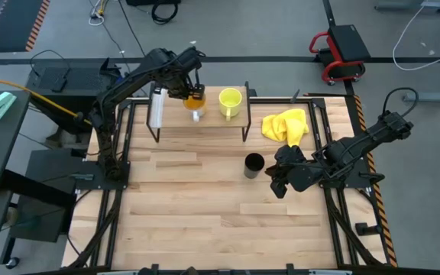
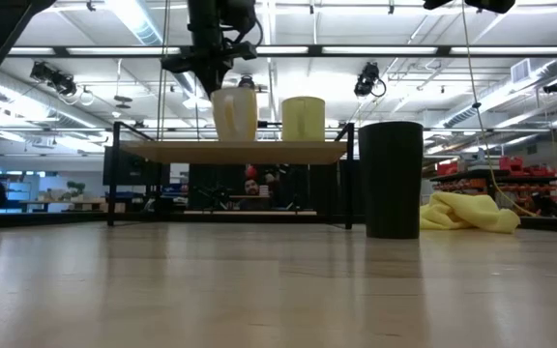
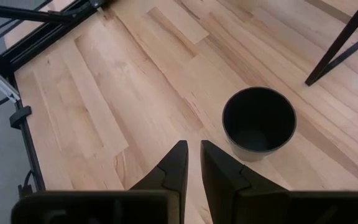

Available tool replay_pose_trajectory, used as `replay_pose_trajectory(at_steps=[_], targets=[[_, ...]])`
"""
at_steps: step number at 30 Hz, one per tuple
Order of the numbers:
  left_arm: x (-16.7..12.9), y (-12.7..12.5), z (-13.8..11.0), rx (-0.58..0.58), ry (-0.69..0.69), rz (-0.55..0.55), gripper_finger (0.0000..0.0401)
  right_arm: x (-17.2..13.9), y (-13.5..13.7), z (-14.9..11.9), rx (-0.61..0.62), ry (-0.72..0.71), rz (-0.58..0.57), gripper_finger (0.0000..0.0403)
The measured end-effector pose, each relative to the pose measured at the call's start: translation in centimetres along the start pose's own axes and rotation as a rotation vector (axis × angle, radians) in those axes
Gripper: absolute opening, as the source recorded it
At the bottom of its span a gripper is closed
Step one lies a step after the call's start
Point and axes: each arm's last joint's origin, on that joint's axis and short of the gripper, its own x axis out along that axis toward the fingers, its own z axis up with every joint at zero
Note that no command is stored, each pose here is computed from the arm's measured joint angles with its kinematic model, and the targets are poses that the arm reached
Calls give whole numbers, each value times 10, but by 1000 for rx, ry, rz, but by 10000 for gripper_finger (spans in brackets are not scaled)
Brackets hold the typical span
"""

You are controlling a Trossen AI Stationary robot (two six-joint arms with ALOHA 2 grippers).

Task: Stack small to large cups/mugs on shelf
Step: Put the orange mug on the shelf

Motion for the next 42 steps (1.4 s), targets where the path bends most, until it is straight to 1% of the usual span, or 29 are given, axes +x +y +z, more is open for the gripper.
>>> replay_pose_trajectory(at_steps=[12,18,22,32,37,42], targets=[[1,-2,2,29,-8,-26,32,0,0,0,7,0,0,50],[0,-5,4,29,-30,-62,47,0,0,0,8,0,0,50],[0,-6,5,28,-35,-73,60,0,0,0,26,0,0,50],[0,-6,5,27,-36,-75,100,0,0,0,27,0,0,50],[-4,-4,4,26,-44,-82,111,0,0,0,27,0,0,50],[-16,2,2,18,-63,-97,119,0,0,0,26,0,0,50]])
